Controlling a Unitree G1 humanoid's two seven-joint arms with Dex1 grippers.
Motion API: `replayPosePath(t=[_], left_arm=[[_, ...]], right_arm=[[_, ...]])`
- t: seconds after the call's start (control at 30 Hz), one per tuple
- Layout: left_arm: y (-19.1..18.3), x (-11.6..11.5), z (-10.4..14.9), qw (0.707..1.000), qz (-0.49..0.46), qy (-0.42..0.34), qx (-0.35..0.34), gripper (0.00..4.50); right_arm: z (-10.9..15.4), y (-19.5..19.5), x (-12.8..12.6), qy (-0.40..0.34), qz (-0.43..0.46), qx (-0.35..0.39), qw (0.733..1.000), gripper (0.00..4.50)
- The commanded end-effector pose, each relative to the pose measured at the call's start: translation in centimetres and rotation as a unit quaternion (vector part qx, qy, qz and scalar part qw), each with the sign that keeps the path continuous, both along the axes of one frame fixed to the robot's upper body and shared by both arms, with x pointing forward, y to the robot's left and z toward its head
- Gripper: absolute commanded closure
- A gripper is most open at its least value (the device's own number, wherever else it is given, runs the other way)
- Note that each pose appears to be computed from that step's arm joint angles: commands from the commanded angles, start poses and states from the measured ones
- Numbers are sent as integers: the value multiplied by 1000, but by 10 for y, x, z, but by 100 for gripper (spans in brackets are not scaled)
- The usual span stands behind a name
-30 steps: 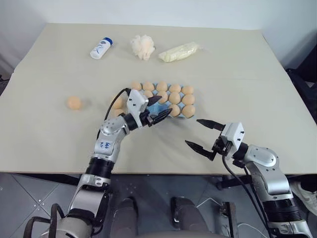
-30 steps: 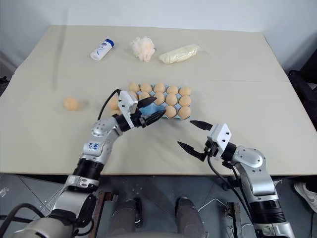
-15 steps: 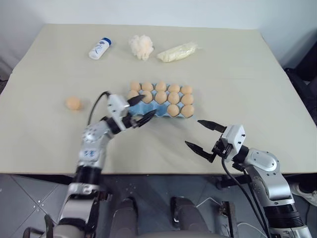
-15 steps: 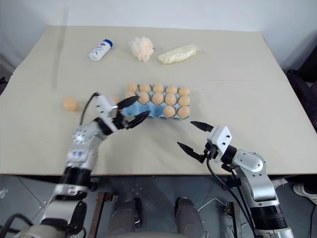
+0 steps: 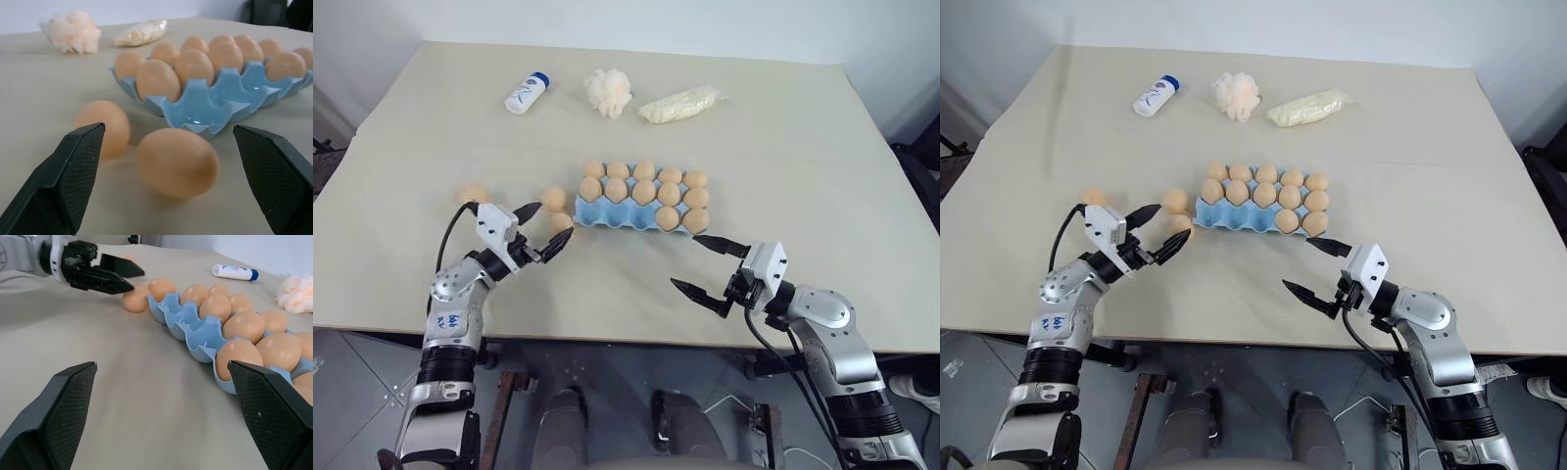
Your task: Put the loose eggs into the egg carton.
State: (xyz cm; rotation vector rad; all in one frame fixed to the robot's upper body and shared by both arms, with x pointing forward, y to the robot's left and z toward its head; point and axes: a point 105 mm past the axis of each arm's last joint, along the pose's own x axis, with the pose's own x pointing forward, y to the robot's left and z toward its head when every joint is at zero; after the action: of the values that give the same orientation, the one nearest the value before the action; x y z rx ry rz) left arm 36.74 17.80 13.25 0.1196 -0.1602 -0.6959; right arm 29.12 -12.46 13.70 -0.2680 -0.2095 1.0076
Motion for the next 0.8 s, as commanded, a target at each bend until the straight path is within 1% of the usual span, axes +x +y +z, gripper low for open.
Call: replayPosePath(t=[0.03, 0.23, 0.33, 0.37, 0.4, 0.5, 0.53, 0.57, 0.63, 0.7, 0.77, 0.8], left_arm=[[-2, 8, 0, 1000, -2, 7, 8, 2], [-9, 13, -13, 999, -12, 43, 6, 2], [-12, 13, -15, 999, -16, 43, 12, 2], [-13, 12, -15, 999, -19, 43, 14, 43], [-13, 12, -15, 999, -20, 44, 14, 59], [-11, 11, -14, 999, -16, 36, 17, 160], [-10, 10, -14, 999, -16, 36, 15, 188], [-8, 9, -12, 999, -17, 33, 15, 204], [-1, 4, -3, 1000, -18, 11, 10, 209], [2, -1, 15, 999, -28, -8, -32, 209], [-8, -9, 30, 997, -64, -20, -41, 209], [-17, -12, 35, 995, -86, -24, -33, 209]], right_arm=[[8, 1, -2, -15, 3, 9, 1000, 0], [9, -1, -4, -16, -5, 11, 1000, 0], [9, -1, -4, -17, -9, 12, 1000, 0], [9, -1, -4, -17, -9, 13, 1000, 0], [9, 0, -4, -17, -10, 14, 1000, 0], [8, 1, -3, -17, -9, 15, 1000, 0], [8, 2, -3, -17, -9, 16, 1000, 0], [8, 2, -3, -17, -8, 16, 1000, 0], [8, 3, -3, -17, -7, 16, 1000, 0], [8, 2, -2, -17, -6, 15, 1000, 0], [9, 0, -3, -16, -8, 14, 1000, 0], [9, -1, -2, -16, -9, 13, 1000, 0]])
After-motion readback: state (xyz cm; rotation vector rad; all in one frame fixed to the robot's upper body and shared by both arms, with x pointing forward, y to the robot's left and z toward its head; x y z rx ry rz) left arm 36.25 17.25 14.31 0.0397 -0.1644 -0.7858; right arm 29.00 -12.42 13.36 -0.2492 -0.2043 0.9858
